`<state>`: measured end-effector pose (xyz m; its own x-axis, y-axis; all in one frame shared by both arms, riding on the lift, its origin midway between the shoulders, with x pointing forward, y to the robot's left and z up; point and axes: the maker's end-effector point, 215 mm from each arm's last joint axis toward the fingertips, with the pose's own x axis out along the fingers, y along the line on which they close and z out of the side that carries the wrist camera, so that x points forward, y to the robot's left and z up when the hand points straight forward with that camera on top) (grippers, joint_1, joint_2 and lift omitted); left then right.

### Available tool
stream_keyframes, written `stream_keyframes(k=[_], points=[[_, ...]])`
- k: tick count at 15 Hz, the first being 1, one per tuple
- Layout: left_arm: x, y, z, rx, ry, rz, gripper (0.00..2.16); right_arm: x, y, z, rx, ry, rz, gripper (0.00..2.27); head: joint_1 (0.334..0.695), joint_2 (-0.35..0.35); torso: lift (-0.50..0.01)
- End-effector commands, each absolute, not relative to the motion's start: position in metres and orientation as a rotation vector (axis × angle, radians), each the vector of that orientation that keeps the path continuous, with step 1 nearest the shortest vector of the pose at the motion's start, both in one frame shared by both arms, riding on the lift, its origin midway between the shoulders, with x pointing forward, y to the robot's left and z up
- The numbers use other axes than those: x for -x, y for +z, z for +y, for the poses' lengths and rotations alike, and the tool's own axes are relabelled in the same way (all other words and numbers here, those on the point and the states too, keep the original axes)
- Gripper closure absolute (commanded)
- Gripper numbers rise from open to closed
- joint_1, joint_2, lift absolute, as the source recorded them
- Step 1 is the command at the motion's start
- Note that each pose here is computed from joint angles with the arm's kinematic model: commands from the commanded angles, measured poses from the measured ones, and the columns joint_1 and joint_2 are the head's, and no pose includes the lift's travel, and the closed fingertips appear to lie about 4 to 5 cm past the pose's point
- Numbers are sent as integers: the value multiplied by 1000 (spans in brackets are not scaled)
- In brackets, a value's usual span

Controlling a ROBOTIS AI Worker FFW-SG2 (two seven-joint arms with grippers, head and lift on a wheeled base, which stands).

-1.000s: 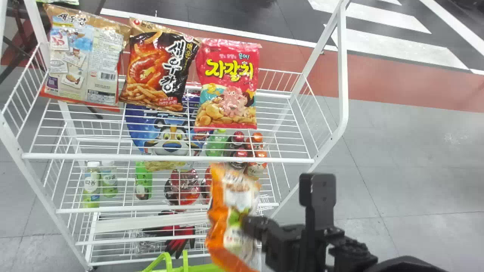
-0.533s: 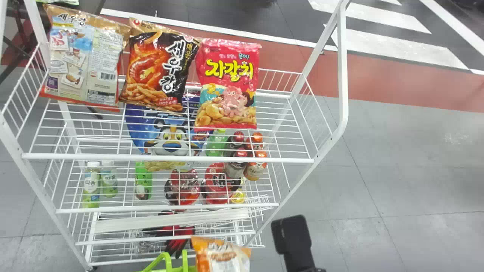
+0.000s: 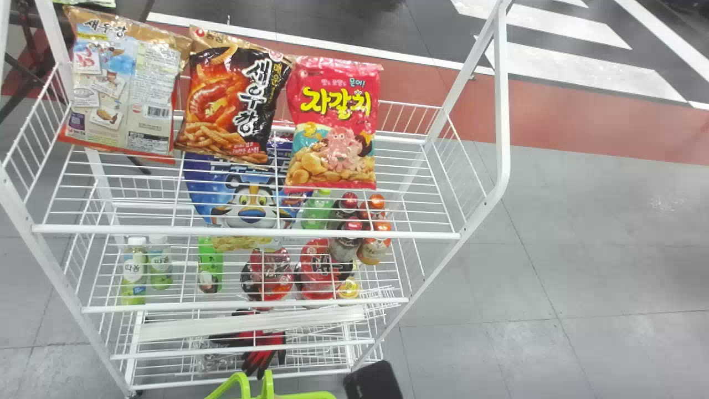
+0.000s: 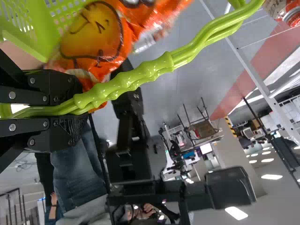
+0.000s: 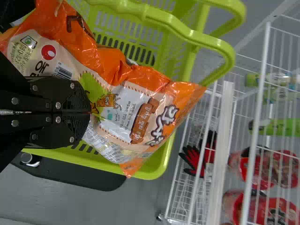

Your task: Hold basket handle with left hand then pick Gamjakkang with right hand and place into basket

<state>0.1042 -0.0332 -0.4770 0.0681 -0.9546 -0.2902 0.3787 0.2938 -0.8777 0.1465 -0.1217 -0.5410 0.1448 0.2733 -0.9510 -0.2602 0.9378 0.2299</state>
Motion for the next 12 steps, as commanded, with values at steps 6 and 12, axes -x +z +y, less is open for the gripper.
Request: stream_keyframes(k=[6,12], points=[[-103,-477,-33,709,-1140,1042,2148,-158,-572,-125,38,349,1371,1447,695,-350,-18],[-104,-477,-32,709,-1140,1038,2148,-195,-544,-138,23,302,1263,49,695,-350,-18]])
